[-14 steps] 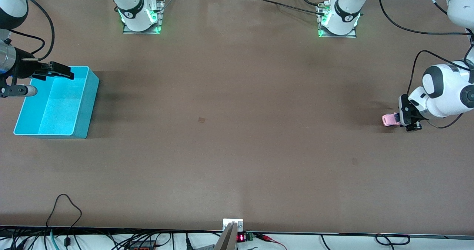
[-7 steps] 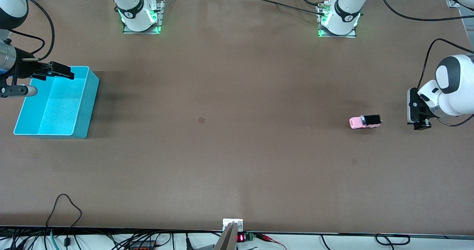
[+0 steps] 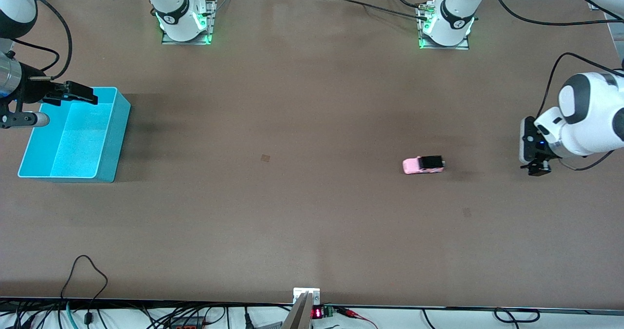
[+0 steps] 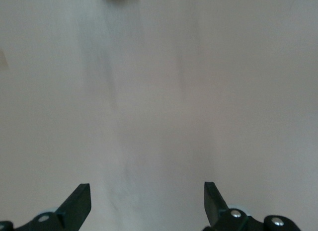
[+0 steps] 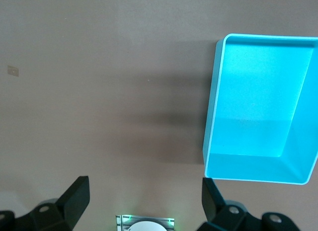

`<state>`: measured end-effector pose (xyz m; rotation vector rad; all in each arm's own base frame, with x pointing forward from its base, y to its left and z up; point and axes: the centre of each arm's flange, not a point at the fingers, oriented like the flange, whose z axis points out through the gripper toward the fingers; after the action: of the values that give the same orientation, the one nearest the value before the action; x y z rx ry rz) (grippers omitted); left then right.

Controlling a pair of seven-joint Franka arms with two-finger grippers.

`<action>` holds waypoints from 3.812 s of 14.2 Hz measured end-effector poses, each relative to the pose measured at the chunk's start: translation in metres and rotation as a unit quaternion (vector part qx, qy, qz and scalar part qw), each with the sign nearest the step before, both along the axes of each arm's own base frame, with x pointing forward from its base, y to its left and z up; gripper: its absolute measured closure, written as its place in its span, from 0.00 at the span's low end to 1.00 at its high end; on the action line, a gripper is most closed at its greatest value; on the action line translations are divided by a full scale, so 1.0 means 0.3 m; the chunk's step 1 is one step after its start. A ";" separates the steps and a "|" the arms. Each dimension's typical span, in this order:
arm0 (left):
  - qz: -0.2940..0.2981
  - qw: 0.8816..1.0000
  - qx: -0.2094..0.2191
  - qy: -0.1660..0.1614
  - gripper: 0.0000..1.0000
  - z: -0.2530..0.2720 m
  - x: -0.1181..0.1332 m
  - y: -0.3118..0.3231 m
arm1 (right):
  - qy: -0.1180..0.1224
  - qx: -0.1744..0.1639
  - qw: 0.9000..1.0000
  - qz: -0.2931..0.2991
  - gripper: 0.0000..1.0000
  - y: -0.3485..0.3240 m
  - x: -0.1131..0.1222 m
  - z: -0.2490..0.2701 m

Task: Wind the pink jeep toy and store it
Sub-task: 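Raise the left gripper away while the right gripper reaches toward the jeep, then lower the right gripper onto the rolled jeep and grasp it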

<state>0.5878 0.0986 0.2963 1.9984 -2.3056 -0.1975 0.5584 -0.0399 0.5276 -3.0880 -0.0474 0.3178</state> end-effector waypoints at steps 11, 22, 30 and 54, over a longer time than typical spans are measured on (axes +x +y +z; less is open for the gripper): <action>0.107 0.991 -0.059 -0.059 0.00 0.179 0.125 -0.275 | 0.000 0.000 1.000 0.003 0.00 0.009 0.001 0.000; 0.562 0.822 -0.032 -0.081 0.00 0.381 0.151 -0.474 | 0.042 0.030 0.989 0.141 0.00 0.110 0.004 -0.123; 0.693 0.717 -0.003 -0.081 0.00 0.535 0.159 -0.298 | -0.043 0.035 0.891 0.450 0.00 0.159 0.038 -0.337; 0.773 0.631 0.022 -0.050 0.00 0.816 0.022 -0.246 | -0.103 0.043 0.720 0.684 0.00 0.017 0.221 -1.055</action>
<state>0.5944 0.0248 0.5412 3.0918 0.0887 0.0232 0.6245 -0.0347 0.2111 -2.2707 -2.2144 -0.0533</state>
